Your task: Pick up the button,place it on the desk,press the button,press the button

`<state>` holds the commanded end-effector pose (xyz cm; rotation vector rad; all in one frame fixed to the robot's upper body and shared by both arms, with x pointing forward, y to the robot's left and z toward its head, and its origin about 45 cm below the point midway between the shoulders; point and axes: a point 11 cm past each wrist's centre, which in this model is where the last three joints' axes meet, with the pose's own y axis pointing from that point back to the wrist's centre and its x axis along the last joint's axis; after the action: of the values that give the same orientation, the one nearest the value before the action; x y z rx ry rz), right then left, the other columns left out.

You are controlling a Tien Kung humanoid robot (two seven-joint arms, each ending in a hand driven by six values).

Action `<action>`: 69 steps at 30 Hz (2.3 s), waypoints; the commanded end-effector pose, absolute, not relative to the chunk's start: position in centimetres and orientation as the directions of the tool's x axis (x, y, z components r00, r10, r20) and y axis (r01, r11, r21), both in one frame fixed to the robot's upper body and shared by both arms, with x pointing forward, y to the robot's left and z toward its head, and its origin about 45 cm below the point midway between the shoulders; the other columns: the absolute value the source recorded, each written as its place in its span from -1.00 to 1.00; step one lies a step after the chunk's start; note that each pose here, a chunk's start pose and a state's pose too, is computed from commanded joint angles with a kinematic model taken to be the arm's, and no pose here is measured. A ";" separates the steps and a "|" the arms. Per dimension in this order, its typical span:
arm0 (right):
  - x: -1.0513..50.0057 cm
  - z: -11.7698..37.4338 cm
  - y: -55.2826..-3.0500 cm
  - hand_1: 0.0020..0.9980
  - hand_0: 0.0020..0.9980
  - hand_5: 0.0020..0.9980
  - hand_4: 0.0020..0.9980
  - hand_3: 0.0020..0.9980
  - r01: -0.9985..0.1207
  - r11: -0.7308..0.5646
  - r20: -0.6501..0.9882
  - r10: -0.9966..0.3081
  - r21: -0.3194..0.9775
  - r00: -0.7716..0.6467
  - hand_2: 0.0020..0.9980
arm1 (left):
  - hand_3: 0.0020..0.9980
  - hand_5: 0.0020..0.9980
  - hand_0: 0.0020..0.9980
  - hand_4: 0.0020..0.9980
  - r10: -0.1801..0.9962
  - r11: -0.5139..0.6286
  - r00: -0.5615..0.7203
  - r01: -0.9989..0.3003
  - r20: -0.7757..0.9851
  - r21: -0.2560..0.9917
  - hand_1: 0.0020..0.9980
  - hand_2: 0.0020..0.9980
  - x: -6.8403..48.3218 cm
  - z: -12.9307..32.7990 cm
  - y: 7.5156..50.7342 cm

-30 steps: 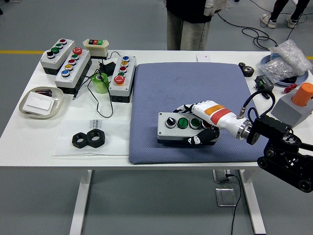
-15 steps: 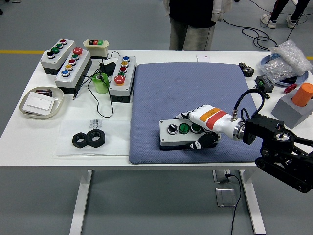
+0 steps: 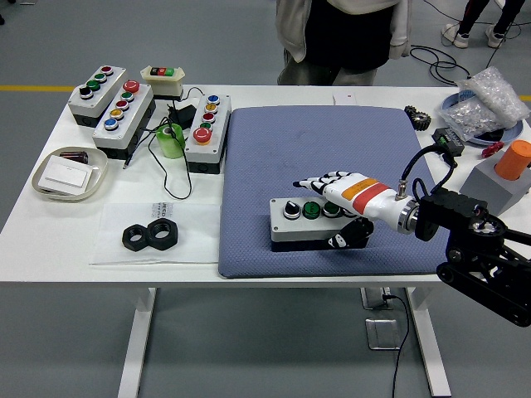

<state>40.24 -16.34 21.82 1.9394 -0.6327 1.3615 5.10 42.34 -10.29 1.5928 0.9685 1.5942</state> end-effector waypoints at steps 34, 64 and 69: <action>35.8 24.7 -22.4 -1.00 -0.59 -1.00 0.22 0.27 -0.851 -0.501 0.928 -0.220 0.156 0.300 -0.85 | 0.53 1.00 0.48 0.06 0.867 -0.497 -0.013 0.053 0.498 0.866 0.55 0.70 4.4 -10.3 42.6; 36.5 23.6 -22.4 -1.00 -0.79 -1.00 0.02 0.41 -0.859 -0.469 0.929 -0.182 0.205 0.321 -0.89 | 0.52 1.00 0.48 0.06 0.867 -0.497 -0.016 0.042 0.498 0.867 0.55 0.70 4.9 -10.3 42.6; 36.6 23.4 -22.2 -1.00 -0.78 -1.00 0.01 0.41 -0.855 -0.471 0.928 -0.173 0.217 0.331 -0.89 | 0.53 1.00 0.48 0.06 0.867 -0.498 -0.015 0.043 0.499 0.866 0.55 0.70 4.9 -10.2 42.6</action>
<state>36.57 -22.21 23.39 1.8584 -0.9078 1.1716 4.90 42.59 -10.25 1.6015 0.9631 1.5865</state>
